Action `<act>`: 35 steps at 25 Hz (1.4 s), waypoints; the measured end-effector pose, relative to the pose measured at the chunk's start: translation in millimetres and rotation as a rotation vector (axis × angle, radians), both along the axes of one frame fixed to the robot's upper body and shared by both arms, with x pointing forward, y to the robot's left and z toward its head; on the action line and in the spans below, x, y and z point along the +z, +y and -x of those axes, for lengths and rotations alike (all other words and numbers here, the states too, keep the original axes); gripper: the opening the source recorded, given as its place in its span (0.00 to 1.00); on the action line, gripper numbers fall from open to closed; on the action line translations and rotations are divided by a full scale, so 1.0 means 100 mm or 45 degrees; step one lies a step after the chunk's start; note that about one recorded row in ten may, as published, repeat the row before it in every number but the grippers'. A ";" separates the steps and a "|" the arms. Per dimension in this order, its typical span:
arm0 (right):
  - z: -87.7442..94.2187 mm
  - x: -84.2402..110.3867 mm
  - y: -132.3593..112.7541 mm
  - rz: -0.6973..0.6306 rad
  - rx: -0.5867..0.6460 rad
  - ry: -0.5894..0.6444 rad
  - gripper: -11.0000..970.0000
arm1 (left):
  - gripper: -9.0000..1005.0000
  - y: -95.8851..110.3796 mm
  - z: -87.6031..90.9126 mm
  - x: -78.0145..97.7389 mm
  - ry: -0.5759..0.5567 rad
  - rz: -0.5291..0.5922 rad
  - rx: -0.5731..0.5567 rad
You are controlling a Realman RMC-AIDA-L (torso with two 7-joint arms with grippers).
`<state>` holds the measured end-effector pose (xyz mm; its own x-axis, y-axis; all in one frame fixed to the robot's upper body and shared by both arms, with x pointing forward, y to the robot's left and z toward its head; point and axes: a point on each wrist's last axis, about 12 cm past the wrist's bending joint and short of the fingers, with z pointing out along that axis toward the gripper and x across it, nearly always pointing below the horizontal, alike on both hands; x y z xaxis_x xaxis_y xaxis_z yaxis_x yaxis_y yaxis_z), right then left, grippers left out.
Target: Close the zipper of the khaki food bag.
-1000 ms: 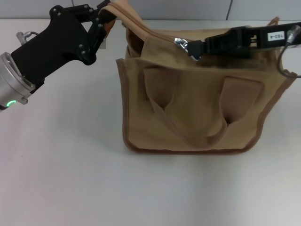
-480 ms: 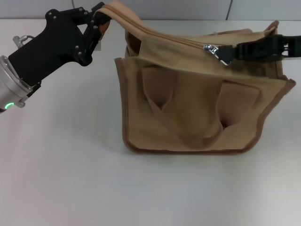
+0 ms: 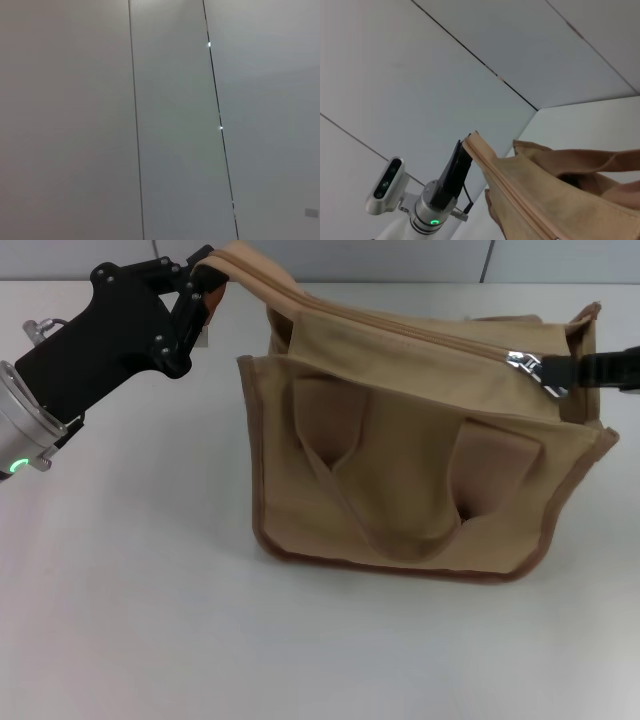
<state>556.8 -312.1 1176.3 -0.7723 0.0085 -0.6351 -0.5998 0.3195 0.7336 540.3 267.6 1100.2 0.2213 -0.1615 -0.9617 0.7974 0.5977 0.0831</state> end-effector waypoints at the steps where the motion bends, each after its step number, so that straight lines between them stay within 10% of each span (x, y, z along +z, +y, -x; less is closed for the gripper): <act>1: 0.03 -0.01 -0.05 0.002 -0.010 0.002 0.02 | 0.02 0.00 0.00 -0.01 0.005 0.002 0.001; 28: 0.11 -0.01 -0.22 -0.008 -0.031 -0.030 0.02 | 0.02 -0.02 -0.02 -0.01 0.022 0.007 -0.002; 35: 0.15 0.00 -0.27 -0.044 -0.052 -0.177 0.31 | 0.02 -0.03 -0.02 -0.01 0.023 0.010 -0.003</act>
